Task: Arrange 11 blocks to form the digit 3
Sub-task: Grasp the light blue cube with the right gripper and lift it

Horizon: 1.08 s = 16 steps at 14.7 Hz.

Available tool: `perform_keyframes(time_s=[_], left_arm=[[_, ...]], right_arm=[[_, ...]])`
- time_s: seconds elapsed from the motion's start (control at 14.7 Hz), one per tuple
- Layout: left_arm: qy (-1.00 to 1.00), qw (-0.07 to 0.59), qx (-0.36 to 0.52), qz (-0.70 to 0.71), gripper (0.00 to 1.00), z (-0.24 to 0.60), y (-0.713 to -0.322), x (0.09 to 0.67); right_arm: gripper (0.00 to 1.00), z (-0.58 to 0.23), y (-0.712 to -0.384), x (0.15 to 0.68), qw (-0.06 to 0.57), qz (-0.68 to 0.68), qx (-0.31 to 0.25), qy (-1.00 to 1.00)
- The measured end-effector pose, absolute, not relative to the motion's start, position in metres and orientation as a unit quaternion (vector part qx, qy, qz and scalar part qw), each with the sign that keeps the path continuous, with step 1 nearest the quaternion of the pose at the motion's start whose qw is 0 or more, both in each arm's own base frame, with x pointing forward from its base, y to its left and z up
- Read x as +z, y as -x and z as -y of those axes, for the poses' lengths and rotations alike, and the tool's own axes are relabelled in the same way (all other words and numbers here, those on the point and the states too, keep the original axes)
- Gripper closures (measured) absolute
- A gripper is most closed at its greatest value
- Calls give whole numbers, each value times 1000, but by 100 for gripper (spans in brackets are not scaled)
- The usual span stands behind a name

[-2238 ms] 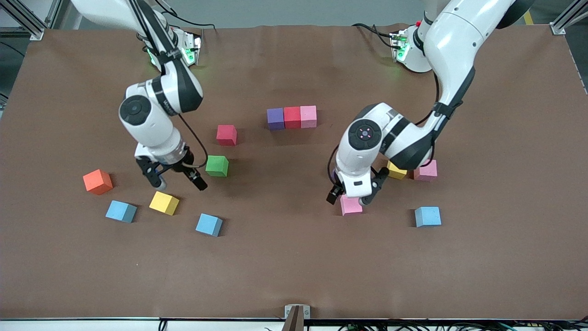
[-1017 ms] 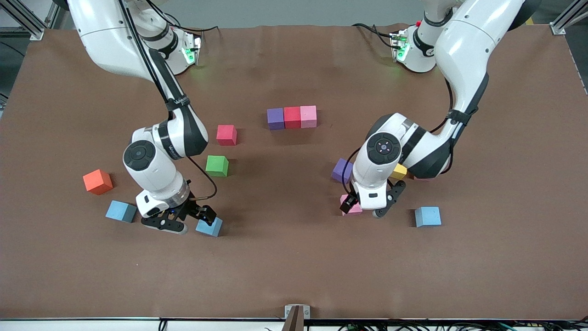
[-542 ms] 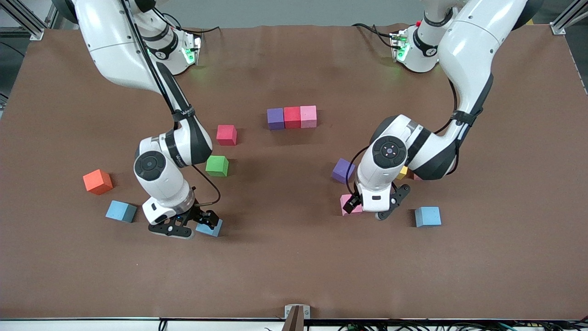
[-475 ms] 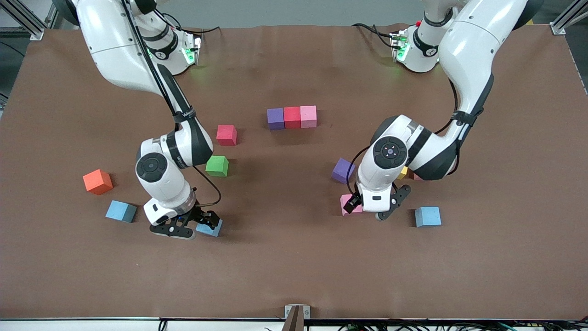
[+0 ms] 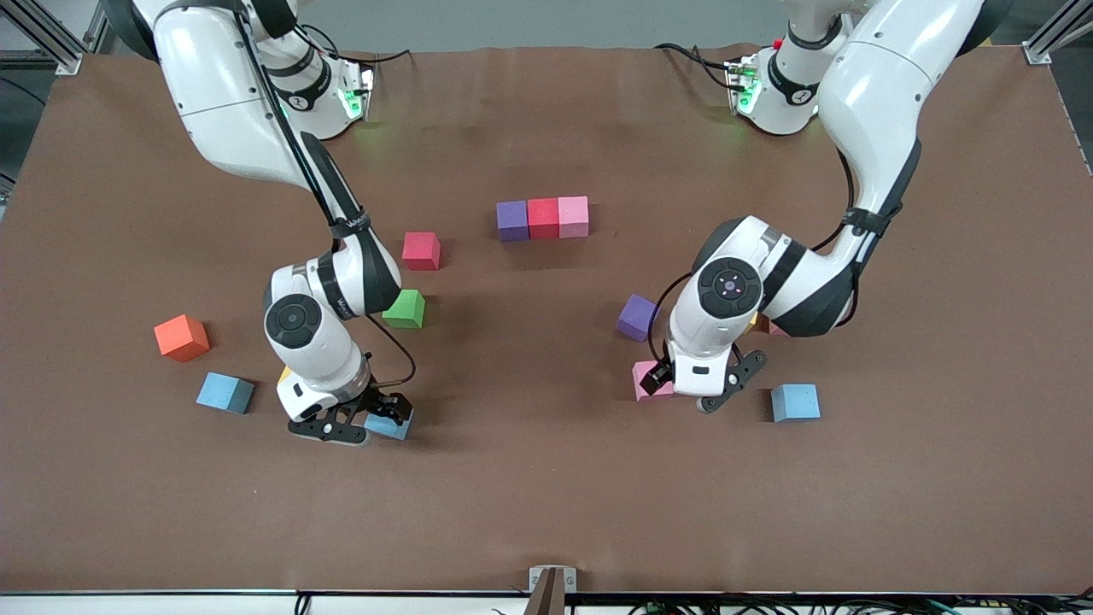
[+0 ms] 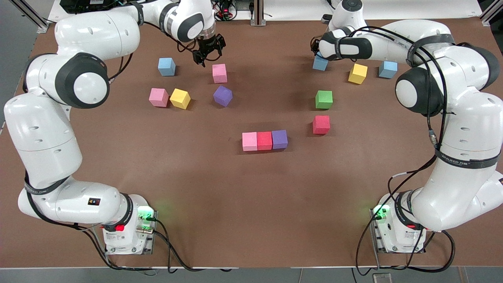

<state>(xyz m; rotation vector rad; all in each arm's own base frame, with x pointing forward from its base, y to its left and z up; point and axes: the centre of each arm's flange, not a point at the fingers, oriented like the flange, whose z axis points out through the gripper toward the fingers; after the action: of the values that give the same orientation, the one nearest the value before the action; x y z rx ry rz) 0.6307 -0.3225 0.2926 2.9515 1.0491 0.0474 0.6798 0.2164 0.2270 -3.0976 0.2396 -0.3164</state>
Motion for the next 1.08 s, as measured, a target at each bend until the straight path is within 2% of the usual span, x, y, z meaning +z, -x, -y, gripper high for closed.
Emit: perform_keyframes(time_s=[1.08], left_arm=[[-945, 4, 14, -327, 0, 321, -631, 292]], right_arm=[[2, -225, -679, 214, 6, -71, -95, 993]])
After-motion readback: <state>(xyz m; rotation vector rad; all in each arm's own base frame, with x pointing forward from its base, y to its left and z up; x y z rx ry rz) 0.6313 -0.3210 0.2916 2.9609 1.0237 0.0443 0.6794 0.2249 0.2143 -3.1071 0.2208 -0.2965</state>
